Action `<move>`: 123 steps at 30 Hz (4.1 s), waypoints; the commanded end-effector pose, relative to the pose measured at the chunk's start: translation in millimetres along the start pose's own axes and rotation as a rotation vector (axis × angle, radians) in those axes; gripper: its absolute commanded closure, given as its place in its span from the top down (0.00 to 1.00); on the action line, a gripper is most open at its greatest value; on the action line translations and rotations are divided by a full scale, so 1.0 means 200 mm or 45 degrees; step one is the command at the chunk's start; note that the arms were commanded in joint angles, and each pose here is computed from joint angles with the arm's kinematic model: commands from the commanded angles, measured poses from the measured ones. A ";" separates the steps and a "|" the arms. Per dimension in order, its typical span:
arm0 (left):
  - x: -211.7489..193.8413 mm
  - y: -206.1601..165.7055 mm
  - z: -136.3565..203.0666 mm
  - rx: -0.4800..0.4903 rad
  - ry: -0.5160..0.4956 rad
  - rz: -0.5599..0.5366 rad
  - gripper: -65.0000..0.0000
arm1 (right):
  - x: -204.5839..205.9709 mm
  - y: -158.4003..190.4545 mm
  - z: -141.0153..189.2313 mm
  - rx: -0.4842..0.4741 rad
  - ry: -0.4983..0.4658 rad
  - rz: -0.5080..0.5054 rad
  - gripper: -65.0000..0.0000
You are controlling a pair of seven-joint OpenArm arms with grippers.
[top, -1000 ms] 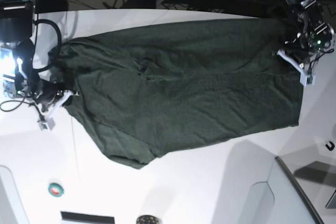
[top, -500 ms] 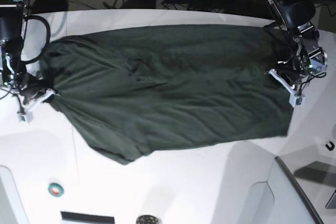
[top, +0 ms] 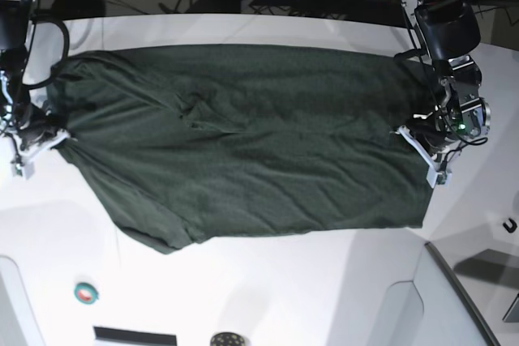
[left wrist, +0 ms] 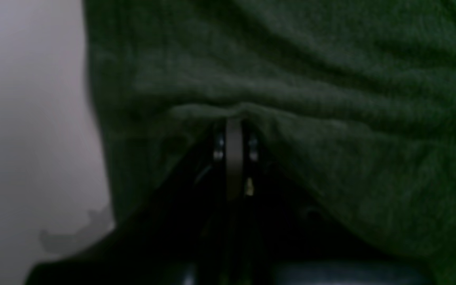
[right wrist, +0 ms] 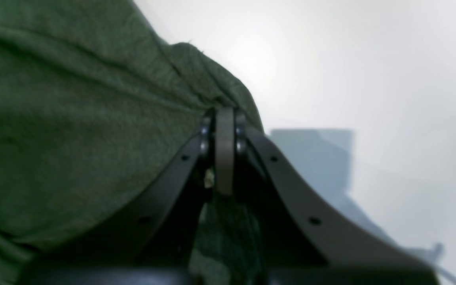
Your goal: Layout the t-shirt on the table in an organized manner, then fold the t-shirt properly
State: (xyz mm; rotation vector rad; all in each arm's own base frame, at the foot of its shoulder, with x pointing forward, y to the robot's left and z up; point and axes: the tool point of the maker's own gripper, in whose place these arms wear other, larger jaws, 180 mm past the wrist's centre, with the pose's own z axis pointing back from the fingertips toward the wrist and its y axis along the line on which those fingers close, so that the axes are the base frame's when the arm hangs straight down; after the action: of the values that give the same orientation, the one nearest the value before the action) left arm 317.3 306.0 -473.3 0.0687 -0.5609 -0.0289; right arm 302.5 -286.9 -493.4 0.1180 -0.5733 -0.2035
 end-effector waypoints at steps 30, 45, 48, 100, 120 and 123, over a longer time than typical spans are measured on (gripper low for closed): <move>-0.49 0.16 0.30 0.024 -0.062 0.182 0.00 | -0.21 0.08 0.22 0.033 -0.059 0.098 0.00; -0.32 0.36 0.48 0.177 -0.220 0.188 0.00 | 0.17 0.16 0.29 0.058 -0.271 0.183 0.02; -0.27 0.43 0.54 0.233 -0.262 0.194 0.00 | 0.40 0.15 0.20 0.058 -0.317 0.119 0.15; -0.48 0.55 0.64 0.258 -0.152 0.260 0.00 | 0.39 0.50 -0.30 0.070 -0.080 0.228 0.20; -0.46 0.55 0.63 0.262 -0.157 0.253 0.00 | 0.41 0.59 0.02 0.070 -0.254 0.442 0.01; -0.46 0.55 0.63 0.261 -0.157 0.252 0.00 | 0.34 0.62 0.06 0.081 -0.234 0.463 0.01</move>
State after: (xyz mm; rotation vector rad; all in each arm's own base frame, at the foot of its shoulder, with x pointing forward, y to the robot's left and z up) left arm 165.5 404.2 -420.7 0.1877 -0.6493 0.2340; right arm 355.0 -180.7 -444.1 0.0524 -0.7075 0.1555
